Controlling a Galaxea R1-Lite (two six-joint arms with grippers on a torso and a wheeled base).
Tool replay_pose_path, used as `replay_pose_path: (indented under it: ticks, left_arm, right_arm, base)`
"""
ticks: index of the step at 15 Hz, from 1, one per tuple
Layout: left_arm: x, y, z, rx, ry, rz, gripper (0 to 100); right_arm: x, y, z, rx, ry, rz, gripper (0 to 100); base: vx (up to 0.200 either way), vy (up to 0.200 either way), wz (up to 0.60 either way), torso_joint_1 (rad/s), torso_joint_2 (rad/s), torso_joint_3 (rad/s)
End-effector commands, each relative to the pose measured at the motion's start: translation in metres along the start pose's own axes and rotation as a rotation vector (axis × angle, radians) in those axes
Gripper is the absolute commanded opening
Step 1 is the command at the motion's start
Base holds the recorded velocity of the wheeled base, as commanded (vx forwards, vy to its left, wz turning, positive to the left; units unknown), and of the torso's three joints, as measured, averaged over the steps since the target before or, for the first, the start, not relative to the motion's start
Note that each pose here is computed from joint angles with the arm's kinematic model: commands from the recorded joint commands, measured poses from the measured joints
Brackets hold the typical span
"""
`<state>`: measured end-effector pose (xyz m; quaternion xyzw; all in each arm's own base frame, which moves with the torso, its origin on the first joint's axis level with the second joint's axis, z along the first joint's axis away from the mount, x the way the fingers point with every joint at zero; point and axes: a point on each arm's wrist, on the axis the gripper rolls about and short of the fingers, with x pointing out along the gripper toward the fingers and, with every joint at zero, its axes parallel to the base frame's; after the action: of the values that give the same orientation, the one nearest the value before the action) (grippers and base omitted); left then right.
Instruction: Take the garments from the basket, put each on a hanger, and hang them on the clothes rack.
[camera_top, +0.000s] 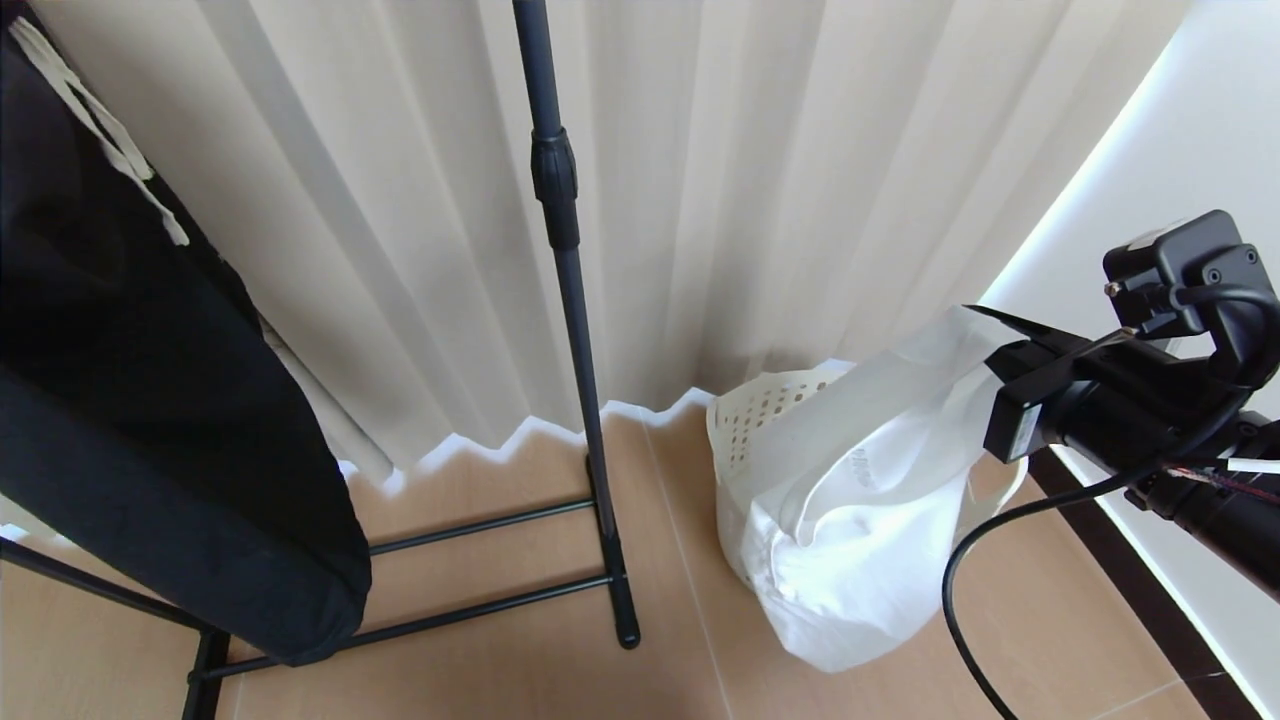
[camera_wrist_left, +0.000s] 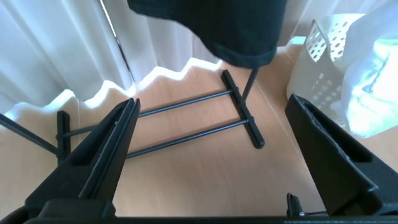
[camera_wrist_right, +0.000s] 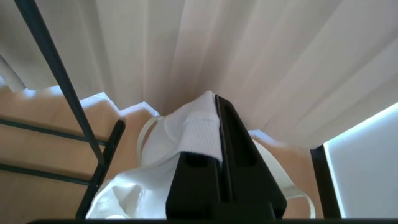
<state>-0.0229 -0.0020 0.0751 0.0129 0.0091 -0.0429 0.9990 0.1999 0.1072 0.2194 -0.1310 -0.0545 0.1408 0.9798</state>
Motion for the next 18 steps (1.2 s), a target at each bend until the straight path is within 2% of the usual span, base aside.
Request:
replay_pose_path:
  ticks: [1,5,9,18]
  left_arm:
    - [0.0002,0.0001,0.0002,0.001,0.002,-0.002,100]
    - [0.0,0.0,0.0001,0.001,0.001,-0.002,100]
    - [0.0,0.0001,0.0001,0.001,0.001,0.0,100]
    - [0.0,0.0001,0.0001,0.001,0.001,0.0,100]
  right_arm:
    - [0.0005,-0.0012,0.0021,0.002,-0.009,-0.004,0]
    - [0.005,-0.0014,0.0064,0.004,-0.022,-0.006,0]
    - [0.0101,0.002,-0.0009,-0.003,0.007,0.002,0]
    - [0.0024,-0.0013,0.0039,0.002,-0.014,-0.006,0]
  base:
    - [0.0,0.0,0.0,0.036,-0.4,-0.261]
    - [0.0,0.0,0.0,0.062,-0.43,-0.198]
    - [0.0,0.0,0.0,0.113,-0.46,-0.161]
    - [0.0,0.0,0.0,0.166,-0.5,-0.138]
